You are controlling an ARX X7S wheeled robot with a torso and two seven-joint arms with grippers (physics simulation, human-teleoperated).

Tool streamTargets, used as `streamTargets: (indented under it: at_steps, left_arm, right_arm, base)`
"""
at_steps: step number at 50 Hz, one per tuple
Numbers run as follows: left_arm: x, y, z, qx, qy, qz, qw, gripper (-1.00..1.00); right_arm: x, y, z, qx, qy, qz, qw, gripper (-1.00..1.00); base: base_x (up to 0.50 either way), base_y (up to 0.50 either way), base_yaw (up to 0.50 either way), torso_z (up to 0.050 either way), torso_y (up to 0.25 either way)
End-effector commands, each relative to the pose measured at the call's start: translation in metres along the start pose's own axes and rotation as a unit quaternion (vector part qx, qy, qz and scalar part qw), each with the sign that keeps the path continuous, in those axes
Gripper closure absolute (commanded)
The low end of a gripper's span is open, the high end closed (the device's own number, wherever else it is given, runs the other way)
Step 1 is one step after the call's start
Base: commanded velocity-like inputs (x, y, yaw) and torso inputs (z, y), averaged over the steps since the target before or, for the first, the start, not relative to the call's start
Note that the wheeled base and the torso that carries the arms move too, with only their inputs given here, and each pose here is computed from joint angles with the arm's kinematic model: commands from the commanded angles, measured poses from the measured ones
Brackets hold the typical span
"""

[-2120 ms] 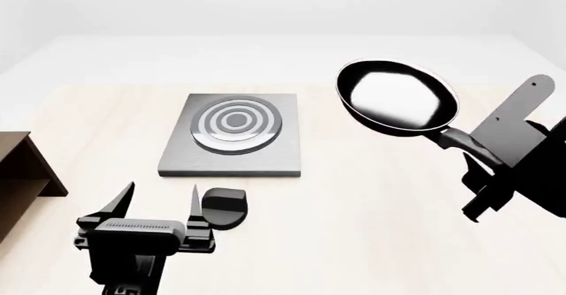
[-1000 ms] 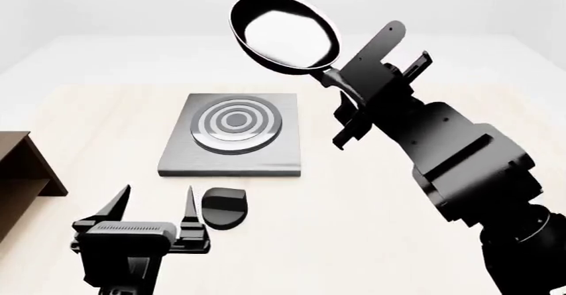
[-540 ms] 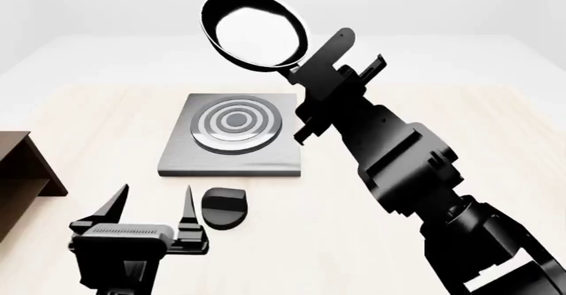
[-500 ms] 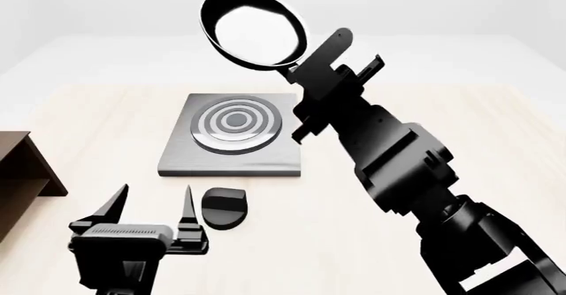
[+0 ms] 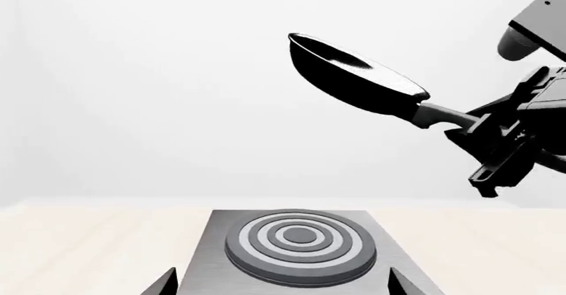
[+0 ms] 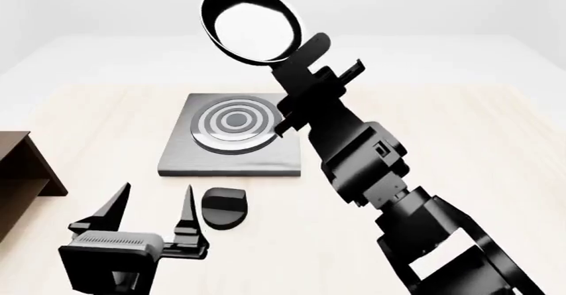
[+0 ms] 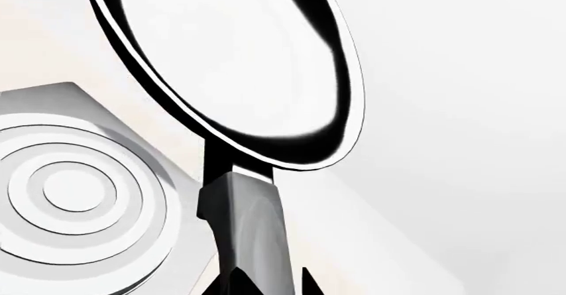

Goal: Turn on the stove and put the frying pan on it.

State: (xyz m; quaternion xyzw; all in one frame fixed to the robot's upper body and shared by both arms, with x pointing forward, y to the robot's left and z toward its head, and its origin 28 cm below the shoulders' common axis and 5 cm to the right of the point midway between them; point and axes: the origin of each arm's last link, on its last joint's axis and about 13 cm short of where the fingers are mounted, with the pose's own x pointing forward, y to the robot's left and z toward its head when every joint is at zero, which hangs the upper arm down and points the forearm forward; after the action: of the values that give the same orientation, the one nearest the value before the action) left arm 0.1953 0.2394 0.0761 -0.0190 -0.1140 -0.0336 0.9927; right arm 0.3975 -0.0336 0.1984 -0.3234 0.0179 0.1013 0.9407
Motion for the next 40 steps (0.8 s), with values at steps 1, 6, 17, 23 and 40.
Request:
streamTargets:
  at_steps: [1, 6, 17, 23, 40]
  left_arm:
    - [-0.001, 0.001, 0.002, -0.008, -0.015, -0.007, 1.0, -1.0]
    - [-0.001, 0.001, 0.004, -0.008, -0.022, -0.005, 1.0, -1.0]
    - [-0.001, 0.002, 0.005, -0.009, -0.025, -0.002, 1.0, -1.0]
    - [-0.001, 0.002, 0.006, -0.008, -0.024, 0.002, 1.0, -1.0]
    - [0.0, 0.003, 0.006, -0.012, -0.018, 0.007, 1.0, -1.0]
  right_arm:
    - [0.007, 0.006, 0.016, -0.04, -0.028, -0.049, 0.998, 1.0]
    - [0.008, 0.011, 0.018, -0.046, -0.033, -0.052, 0.997, 1.0]
    - [0.005, 0.018, 0.021, -0.057, -0.045, -0.051, 0.996, 1.0]
    - [0.003, 0.022, 0.023, -0.063, -0.051, -0.048, 0.996, 1.0]
    - [-0.003, 0.039, 0.021, -0.079, -0.068, -0.026, 0.994, 1.0]
  base:
    - [0.0, 0.0, 0.0, 0.0, 0.01]
    - [0.0, 0.0, 0.0, 0.0, -0.209]
    - [0.0, 0.0, 0.0, 0.0, -0.25]
    - [0.0, 0.0, 0.0, 0.0, -0.25]
    - [0.0, 0.0, 0.0, 0.0, -0.005]
